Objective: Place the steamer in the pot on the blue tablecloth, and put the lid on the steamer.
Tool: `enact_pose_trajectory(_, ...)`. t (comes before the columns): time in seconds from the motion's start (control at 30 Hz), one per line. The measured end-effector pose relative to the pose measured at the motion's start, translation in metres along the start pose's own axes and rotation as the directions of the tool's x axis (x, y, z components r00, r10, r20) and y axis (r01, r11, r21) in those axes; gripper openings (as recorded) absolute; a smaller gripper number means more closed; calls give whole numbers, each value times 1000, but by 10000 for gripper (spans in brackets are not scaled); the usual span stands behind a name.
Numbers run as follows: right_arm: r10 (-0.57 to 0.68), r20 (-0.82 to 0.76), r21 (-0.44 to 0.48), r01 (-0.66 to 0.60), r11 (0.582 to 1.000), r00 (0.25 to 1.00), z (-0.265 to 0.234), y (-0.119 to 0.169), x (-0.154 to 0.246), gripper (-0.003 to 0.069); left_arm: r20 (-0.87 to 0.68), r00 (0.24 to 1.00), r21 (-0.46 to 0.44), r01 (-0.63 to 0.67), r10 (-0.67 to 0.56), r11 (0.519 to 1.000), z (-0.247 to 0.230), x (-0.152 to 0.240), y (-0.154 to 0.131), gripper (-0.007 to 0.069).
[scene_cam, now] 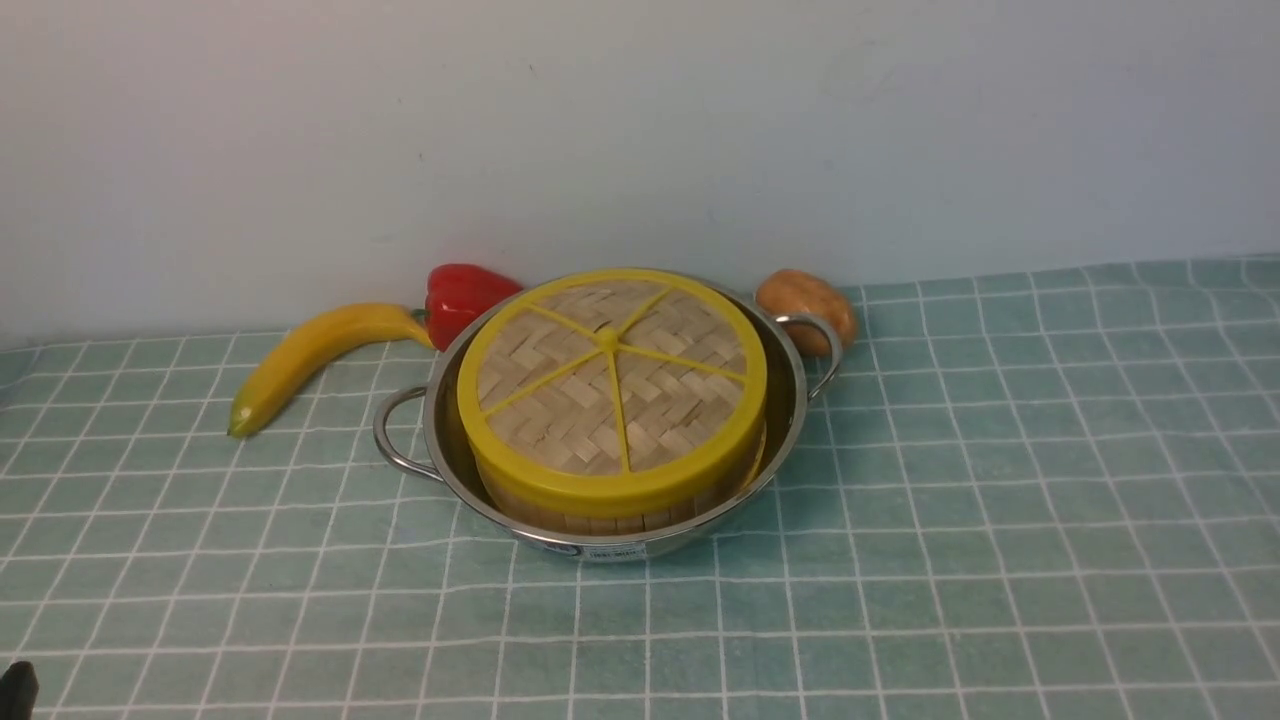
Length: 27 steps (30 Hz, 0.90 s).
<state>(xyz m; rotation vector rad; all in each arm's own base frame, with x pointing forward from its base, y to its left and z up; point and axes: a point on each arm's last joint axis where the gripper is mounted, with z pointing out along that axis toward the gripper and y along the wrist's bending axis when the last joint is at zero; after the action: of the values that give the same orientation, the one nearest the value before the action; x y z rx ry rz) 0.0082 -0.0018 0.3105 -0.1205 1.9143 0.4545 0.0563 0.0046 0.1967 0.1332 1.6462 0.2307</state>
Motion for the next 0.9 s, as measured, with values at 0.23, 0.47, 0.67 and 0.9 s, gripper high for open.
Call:
enact_pose_trajectory(0.23,6,132,167,-28,986,991,0,-2,-7,240,0,1000,0,0,0,1000,0,0,0,95)
enact_pose_trajectory(0.47,-95,281,426,-35,904,955,34,-24,14,240,0,1000,0,0,0,1000,0,0,0,97)
enact_pose_trajectory(0.67,-97,333,408,-50,912,938,72,-43,62,240,0,1000,0,0,0,1000,0,0,0,106)
enact_pose_trajectory(0.9,-132,418,346,-23,938,899,79,-42,71,240,1,1000,0,0,0,1000,0,0,0,125)
